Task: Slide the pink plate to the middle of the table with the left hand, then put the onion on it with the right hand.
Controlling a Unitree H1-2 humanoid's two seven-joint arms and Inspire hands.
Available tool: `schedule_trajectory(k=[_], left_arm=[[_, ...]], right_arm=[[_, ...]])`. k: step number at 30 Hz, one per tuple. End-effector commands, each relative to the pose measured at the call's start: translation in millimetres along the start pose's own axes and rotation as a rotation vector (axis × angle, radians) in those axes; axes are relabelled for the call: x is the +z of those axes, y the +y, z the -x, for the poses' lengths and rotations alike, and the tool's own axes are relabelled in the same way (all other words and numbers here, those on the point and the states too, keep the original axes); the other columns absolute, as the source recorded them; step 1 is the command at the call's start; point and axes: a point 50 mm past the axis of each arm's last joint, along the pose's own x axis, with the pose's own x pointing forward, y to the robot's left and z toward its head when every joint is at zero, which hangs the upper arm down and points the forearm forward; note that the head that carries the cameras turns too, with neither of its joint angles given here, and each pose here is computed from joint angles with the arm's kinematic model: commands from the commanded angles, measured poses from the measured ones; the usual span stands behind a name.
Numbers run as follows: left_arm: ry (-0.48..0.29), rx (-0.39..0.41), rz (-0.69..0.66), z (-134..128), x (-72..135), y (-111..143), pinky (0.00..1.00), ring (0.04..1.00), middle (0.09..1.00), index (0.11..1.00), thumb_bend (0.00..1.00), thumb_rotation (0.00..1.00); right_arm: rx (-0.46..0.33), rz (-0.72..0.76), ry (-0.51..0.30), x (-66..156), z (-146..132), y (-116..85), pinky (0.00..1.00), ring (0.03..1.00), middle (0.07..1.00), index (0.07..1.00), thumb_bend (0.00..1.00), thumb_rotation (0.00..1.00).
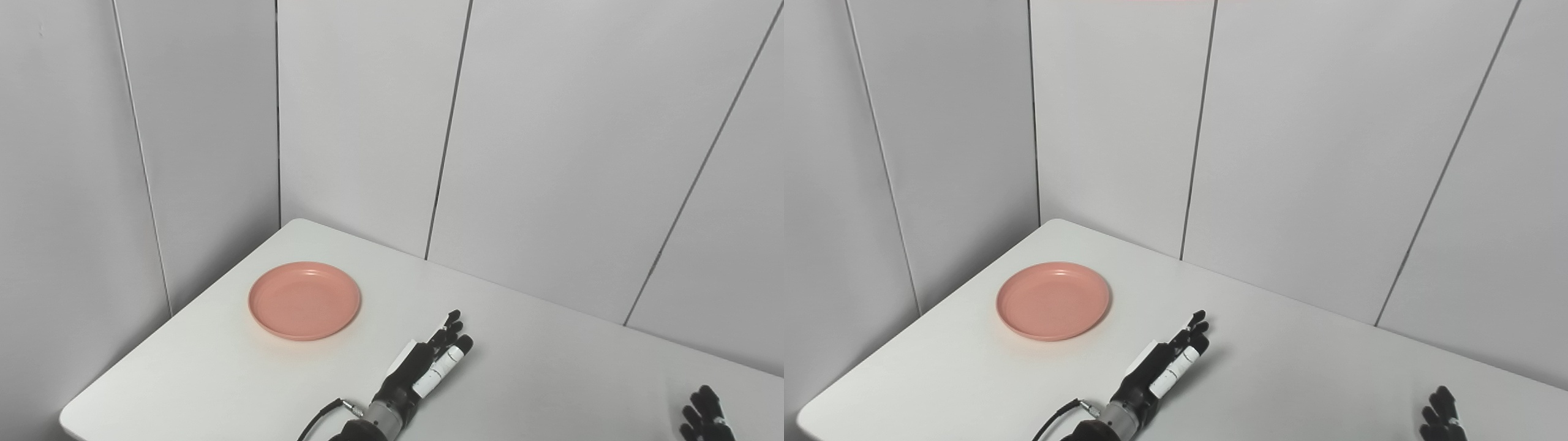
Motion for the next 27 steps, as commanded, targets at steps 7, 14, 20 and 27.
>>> schedule_trajectory(k=[7,14,20,27], left_arm=[[-0.084,0.006,-0.009,-13,24,1,1.0,1.0,1.0,1.0,0.86,0.92],[-0.168,-0.044,0.054,-12,36,6,1.0,1.0,1.0,1.0,0.85,0.85],[-0.214,-0.069,0.03,-6,59,14,1.0,1.0,1.0,1.0,0.85,0.87],[-0.282,-0.05,-0.07,-4,83,31,1.0,1.0,1.0,1.0,0.79,0.9]], right_arm=[[-0.022,0.01,-0.006,-8,7,-11,1.0,1.0,1.0,1.0,0.64,0.84],[-0.037,0.014,-0.001,-7,10,-9,1.0,0.985,0.989,1.0,0.63,0.81],[-0.037,0.023,0.001,-9,10,-11,1.0,0.982,0.988,1.0,0.62,0.82],[-0.035,0.014,0.001,-10,10,-13,1.0,0.98,0.986,1.0,0.64,0.8]])
